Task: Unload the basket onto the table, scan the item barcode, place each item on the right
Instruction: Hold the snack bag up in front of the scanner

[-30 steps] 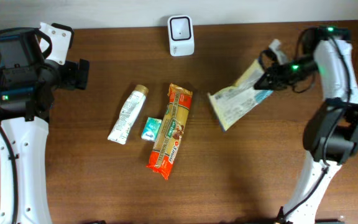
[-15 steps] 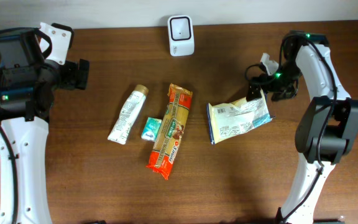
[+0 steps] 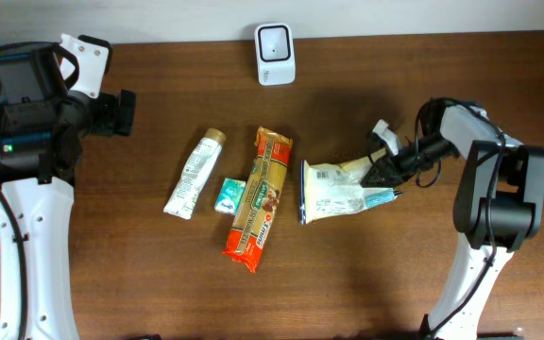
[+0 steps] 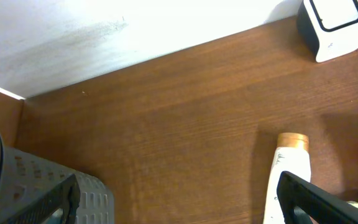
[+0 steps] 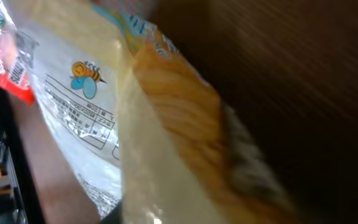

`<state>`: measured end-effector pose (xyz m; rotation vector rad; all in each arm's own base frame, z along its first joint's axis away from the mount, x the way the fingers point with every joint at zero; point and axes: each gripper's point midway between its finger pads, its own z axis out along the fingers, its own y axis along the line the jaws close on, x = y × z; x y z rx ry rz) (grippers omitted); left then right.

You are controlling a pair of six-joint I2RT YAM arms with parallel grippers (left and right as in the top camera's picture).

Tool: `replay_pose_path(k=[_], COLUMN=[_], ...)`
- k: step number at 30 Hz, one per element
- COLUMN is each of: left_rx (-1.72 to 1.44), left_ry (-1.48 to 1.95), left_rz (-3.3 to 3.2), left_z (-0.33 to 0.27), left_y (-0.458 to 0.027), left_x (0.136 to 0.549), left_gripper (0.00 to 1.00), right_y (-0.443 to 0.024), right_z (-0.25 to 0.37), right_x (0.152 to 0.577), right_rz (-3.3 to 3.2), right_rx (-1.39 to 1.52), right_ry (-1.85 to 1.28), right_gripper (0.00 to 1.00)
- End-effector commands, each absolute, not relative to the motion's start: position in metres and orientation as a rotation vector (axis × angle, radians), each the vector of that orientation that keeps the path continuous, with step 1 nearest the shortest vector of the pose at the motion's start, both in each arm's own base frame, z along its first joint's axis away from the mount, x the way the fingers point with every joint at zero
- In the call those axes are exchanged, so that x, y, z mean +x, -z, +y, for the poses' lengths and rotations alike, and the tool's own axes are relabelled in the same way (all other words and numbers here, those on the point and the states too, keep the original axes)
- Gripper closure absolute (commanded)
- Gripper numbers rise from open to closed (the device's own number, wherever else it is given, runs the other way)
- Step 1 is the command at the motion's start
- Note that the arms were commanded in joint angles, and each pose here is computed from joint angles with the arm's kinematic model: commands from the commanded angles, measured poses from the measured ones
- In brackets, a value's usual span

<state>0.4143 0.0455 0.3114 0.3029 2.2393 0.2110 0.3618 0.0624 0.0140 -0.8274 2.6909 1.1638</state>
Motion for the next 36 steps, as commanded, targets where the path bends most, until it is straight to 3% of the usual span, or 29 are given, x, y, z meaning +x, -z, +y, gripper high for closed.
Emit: replay_pose_path(k=[1,4,8,11,14,20,23,26,28,31,36], left_rx=[0.312,0.312,0.312,0.312,0.312,0.312,0.312,0.312,0.312,0.312,0.312], left_ry=[-0.214,-0.213,-0.213,-0.213,-0.213,-0.213,-0.213,-0.214,-0.213,-0.213,-0.213], left_rz=[2.209,2.210,2.210,2.209,2.210,2.209,2.210,2.209,2.209,2.210,2.210], left_z=[0.045,0.045,0.045,0.045,0.045,0.045,0.045,0.045,0.045,0.045,0.045], left_y=[-0.323,-0.322,-0.322,-0.323,-0.322,-0.323,-0.322,-0.323,-0.323,-0.322,-0.322], left_x=[0.413,0.413,0.413,0.413,0.413,0.413,0.413,0.413,0.413,0.413,0.413], left_gripper=[0.01,0.01,0.01,0.01,0.01,0.01,0.01,0.01,0.01,0.01,0.01], right_y=[-0.019,-0.048,-0.169,-0.249,-0.288,-0.296,-0.293,-0.324,-0.327,-0.287,-0.236], right_z=[0.073,0.077,0.085,0.092,0.095,0.108,0.094,0.100,0.127,0.170,0.185], right_x=[0.367,0.378,0.407,0.398,0.381,0.378,0.455,0.510,0.541,0.587,0.629], right_rz=[2.686,2.733,2.418,2.265,2.252,2.298,2.436,2.222,2.071,1.917,1.785], right_rx=[-0.669,-0.446,-0.539,-0.574,-0.526,-0.463,-0.197,-0.223,-0.370,-0.688,-0.753], right_ry=[-1.265,-1.364,-1.418,-1.372,-1.347,-1.366,-0.700,0.015,0.318,0.607,0.951], right_gripper=[0.96,0.96,0.96,0.96,0.96,0.96,0.96,0.96,0.96,0.96,0.96])
